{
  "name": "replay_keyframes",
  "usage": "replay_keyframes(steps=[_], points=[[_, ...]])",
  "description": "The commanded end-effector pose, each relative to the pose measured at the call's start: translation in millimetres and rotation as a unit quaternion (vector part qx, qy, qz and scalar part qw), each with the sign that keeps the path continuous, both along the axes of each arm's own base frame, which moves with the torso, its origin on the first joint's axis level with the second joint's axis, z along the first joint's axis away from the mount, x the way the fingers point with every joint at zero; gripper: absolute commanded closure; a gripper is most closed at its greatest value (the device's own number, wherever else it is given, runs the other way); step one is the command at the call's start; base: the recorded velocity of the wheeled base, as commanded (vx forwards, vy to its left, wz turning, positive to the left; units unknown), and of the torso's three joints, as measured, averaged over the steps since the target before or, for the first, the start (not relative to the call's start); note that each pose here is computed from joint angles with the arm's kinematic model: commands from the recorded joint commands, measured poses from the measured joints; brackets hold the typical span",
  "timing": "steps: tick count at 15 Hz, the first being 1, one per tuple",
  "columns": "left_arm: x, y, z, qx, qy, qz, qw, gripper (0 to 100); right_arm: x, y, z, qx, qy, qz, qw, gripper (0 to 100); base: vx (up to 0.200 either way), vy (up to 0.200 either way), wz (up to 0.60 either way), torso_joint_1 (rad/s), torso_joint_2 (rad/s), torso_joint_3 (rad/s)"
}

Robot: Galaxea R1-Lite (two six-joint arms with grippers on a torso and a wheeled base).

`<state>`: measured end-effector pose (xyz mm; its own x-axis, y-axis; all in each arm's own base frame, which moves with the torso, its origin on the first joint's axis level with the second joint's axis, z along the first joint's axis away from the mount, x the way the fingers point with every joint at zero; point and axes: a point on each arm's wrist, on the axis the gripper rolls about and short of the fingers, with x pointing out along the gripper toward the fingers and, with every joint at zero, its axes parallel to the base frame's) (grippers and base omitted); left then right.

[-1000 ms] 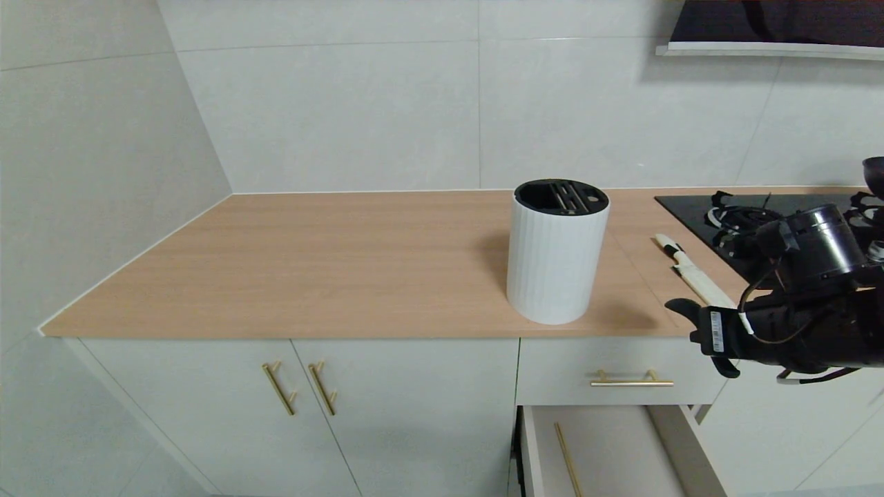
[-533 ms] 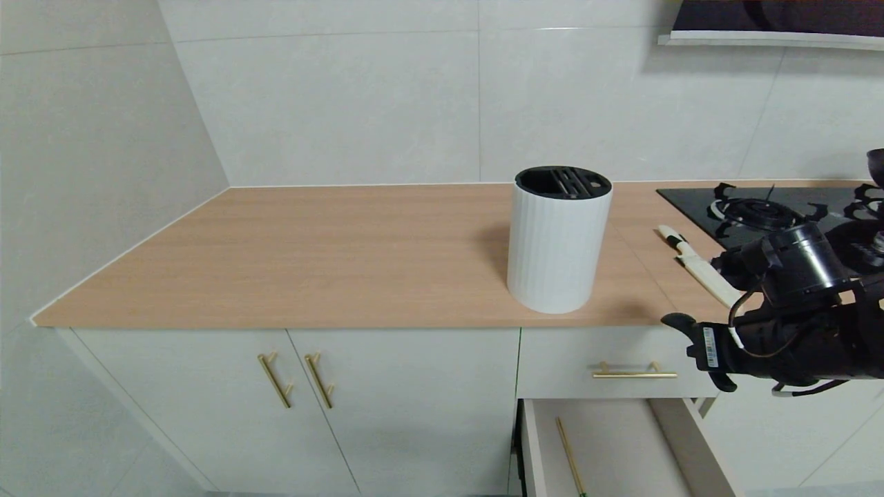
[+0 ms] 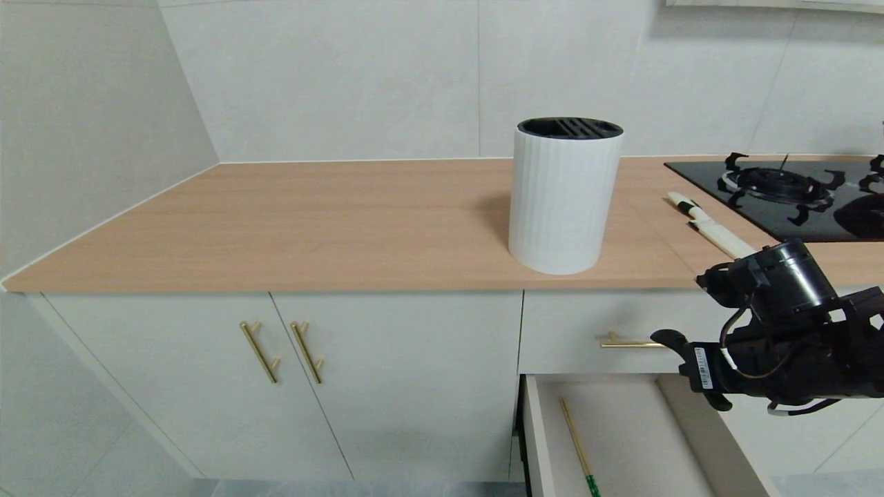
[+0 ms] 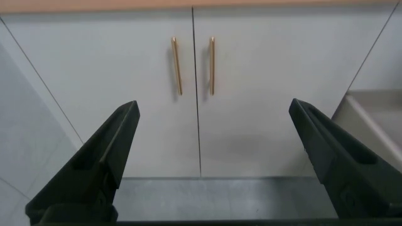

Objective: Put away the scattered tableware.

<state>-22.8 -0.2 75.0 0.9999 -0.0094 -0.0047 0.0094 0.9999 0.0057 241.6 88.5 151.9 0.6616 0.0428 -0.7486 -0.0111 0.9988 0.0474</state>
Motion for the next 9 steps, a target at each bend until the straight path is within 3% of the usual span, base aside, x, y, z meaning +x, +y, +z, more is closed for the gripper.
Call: replay_keyframes(steps=[1, 9], points=[[0, 0.0, 0.0, 0.000, 0.000, 0.000, 1.0000, 0, -2, 3, -3, -0.002, 0.005, 0.006, 1.000, 100, 0.000, 0.000, 0.00, -0.188, 0.47, 0.295], [0, 0.0, 0.0, 0.000, 0.000, 0.000, 1.0000, 0, -1, 7, -13, -0.011, 0.024, 0.015, 1.000, 100, 0.000, 0.000, 0.00, -0.156, 0.46, 0.301]])
